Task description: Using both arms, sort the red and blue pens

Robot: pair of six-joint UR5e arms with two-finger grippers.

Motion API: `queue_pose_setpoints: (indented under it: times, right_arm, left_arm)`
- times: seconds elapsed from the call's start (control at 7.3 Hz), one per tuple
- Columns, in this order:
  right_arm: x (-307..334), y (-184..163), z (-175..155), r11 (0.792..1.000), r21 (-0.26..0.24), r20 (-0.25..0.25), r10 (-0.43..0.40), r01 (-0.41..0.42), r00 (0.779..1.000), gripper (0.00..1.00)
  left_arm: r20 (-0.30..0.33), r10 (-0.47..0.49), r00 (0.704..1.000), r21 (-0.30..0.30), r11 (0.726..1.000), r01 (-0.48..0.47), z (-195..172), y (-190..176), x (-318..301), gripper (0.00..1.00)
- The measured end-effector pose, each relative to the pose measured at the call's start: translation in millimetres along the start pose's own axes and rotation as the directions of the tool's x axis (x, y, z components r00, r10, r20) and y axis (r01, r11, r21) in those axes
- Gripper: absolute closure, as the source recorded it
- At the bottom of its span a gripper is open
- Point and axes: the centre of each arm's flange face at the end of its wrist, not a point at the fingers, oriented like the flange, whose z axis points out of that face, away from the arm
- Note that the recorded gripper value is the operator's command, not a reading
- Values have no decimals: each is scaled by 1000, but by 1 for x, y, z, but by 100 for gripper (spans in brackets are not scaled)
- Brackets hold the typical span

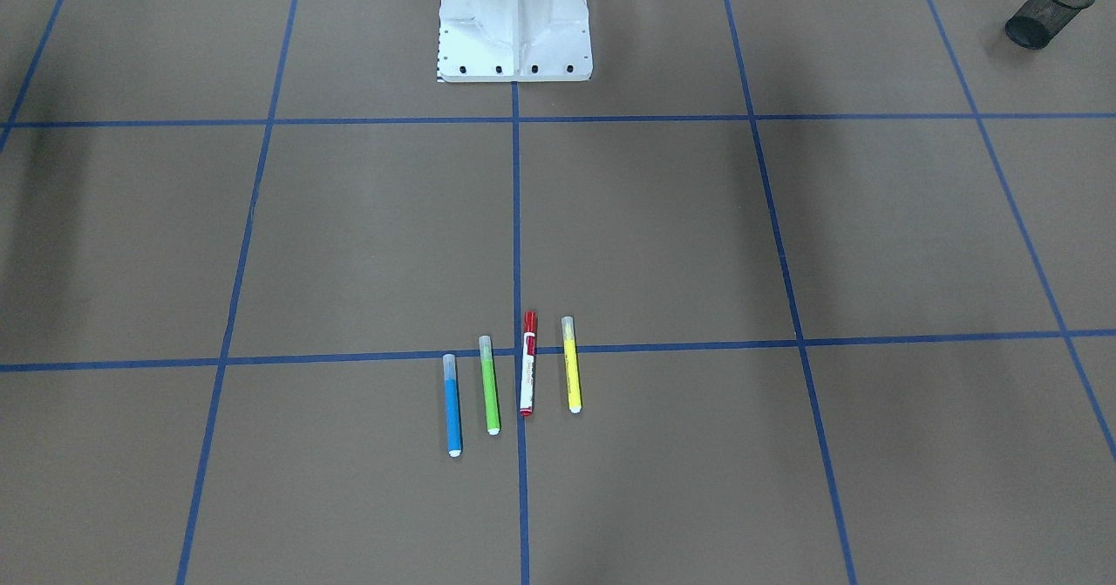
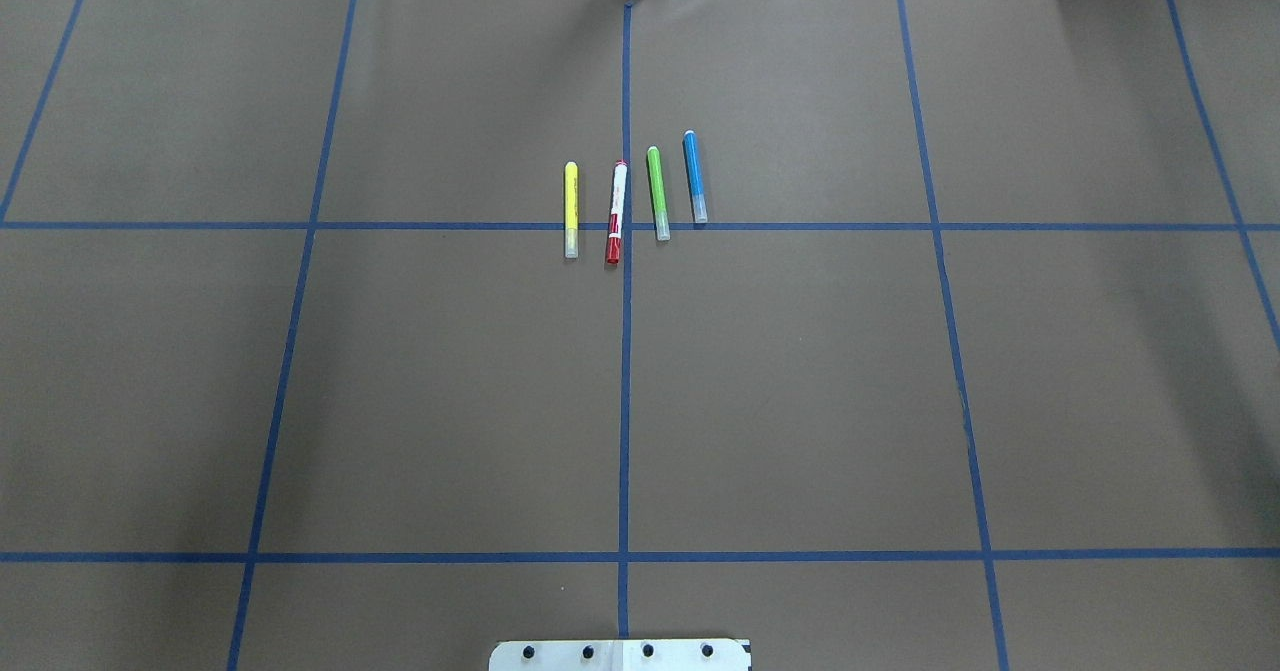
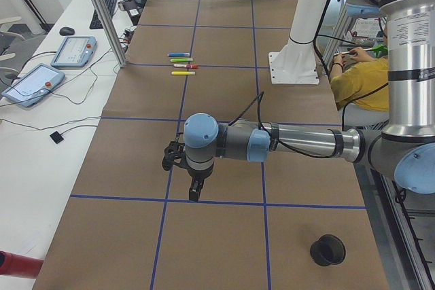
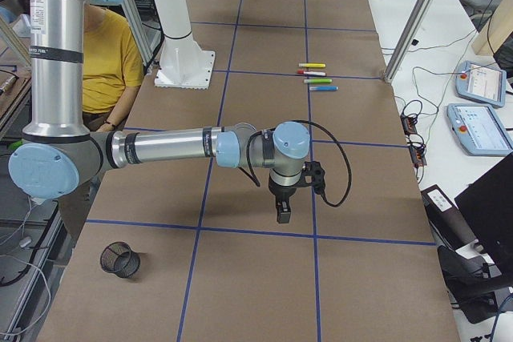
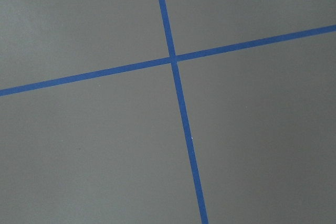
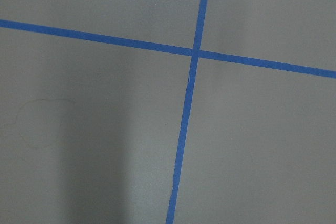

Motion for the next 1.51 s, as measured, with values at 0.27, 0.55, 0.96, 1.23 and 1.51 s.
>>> queue_pose_setpoints:
  times: [0.27, 0.55, 0.96, 1.23, 1.51]
  right_arm:
    - [-1, 0, -1, 1000, 2, 0, -2, 2, 1000, 1]
    - [-10, -2, -11, 999, 23, -1, -22, 22, 1000, 1]
    - [-16, -6, -19, 998, 43, -2, -36, 36, 999, 1]
    - [-22, -16, -24, 996, 71, 16, -57, 55, 998, 1]
    - [-30, -30, -30, 993, 94, 30, -81, 78, 996, 1]
  left_arm:
    - [0, 3, 1000, 4, 1000, -3, -2, -1, 1, 0]
    - [3, 20, 1000, 17, 1000, -20, -6, -3, 5, 0]
    - [9, 52, 999, 48, 998, -52, -11, -10, 10, 0]
    - [-3, 65, 998, 61, 996, -65, -15, -25, 17, 0]
    - [-58, 74, 996, 71, 995, -70, -16, -30, 24, 0]
